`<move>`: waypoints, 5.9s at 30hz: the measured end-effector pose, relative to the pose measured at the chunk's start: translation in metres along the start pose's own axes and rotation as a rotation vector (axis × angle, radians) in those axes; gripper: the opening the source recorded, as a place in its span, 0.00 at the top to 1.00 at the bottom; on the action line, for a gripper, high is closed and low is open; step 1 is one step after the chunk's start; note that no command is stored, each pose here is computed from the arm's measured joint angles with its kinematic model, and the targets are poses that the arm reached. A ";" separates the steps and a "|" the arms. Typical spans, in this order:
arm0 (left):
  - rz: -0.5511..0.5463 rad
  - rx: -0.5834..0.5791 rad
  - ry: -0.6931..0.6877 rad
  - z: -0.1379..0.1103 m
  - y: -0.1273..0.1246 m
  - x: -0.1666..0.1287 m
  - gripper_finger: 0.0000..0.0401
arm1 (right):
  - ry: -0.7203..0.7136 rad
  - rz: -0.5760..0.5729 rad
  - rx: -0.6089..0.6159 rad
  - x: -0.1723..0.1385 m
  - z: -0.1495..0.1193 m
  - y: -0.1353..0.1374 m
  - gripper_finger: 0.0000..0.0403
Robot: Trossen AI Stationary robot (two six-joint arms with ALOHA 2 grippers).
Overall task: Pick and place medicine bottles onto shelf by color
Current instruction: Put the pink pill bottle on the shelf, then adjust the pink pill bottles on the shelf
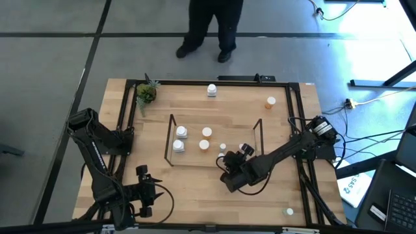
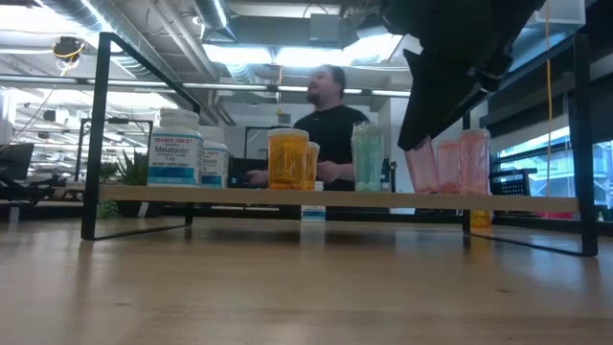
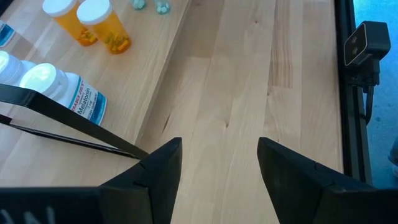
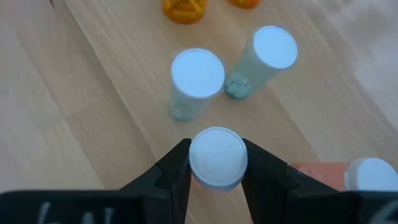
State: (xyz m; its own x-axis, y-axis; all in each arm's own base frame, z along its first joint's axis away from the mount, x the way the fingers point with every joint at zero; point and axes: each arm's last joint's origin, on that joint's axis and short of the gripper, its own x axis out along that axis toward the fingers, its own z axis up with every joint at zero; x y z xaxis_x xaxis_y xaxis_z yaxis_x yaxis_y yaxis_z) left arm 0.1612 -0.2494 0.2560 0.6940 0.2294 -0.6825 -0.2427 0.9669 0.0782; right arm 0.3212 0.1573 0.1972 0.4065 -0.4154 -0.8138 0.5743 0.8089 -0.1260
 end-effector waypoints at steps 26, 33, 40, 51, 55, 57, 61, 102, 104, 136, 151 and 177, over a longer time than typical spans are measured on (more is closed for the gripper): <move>0.000 0.000 0.000 0.000 0.000 0.000 0.49 | 0.012 0.005 -0.049 0.000 0.000 0.000 0.60; 0.000 0.001 0.000 0.000 0.000 0.000 0.49 | 0.012 0.001 -0.052 0.001 0.002 -0.001 0.60; 0.000 0.001 0.000 0.000 0.000 0.000 0.49 | 0.045 0.012 -0.038 0.005 0.005 -0.004 0.52; 0.000 0.001 0.000 0.000 0.000 0.000 0.49 | 0.084 0.019 -0.019 0.011 0.012 -0.009 0.45; 0.000 0.001 0.000 0.000 0.000 0.000 0.49 | 0.086 0.016 -0.057 0.010 0.013 -0.009 0.45; 0.000 0.001 0.000 0.000 0.000 0.000 0.49 | 0.083 0.020 -0.059 0.008 0.015 -0.009 0.45; 0.000 0.001 0.000 0.000 0.000 0.000 0.49 | 0.073 0.000 -0.069 0.002 0.020 -0.009 0.45; -0.002 0.001 0.007 0.000 0.000 0.000 0.49 | 0.515 -0.115 0.276 -0.021 0.094 -0.075 0.45; -0.002 0.001 0.007 0.000 0.000 0.000 0.49 | 0.516 -0.114 0.277 -0.021 0.094 -0.075 0.45; -0.002 0.005 0.007 0.000 0.000 0.000 0.49 | 0.543 -0.127 0.194 0.013 0.069 -0.075 0.45; -0.002 0.005 0.007 0.000 0.000 0.000 0.49 | 0.528 -0.117 0.158 0.028 0.064 -0.080 0.52; -0.002 0.005 0.007 0.000 0.000 0.000 0.49 | 0.509 -0.105 0.150 0.033 0.073 -0.085 0.68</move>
State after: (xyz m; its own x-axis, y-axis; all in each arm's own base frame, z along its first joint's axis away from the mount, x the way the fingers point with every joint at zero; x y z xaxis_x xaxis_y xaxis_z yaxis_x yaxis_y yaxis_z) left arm 0.1610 -0.2496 0.2557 0.6896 0.2268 -0.6878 -0.2379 0.9679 0.0806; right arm 0.3378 0.0447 0.2229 -0.0329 -0.2064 -0.9779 0.7035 0.6902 -0.1694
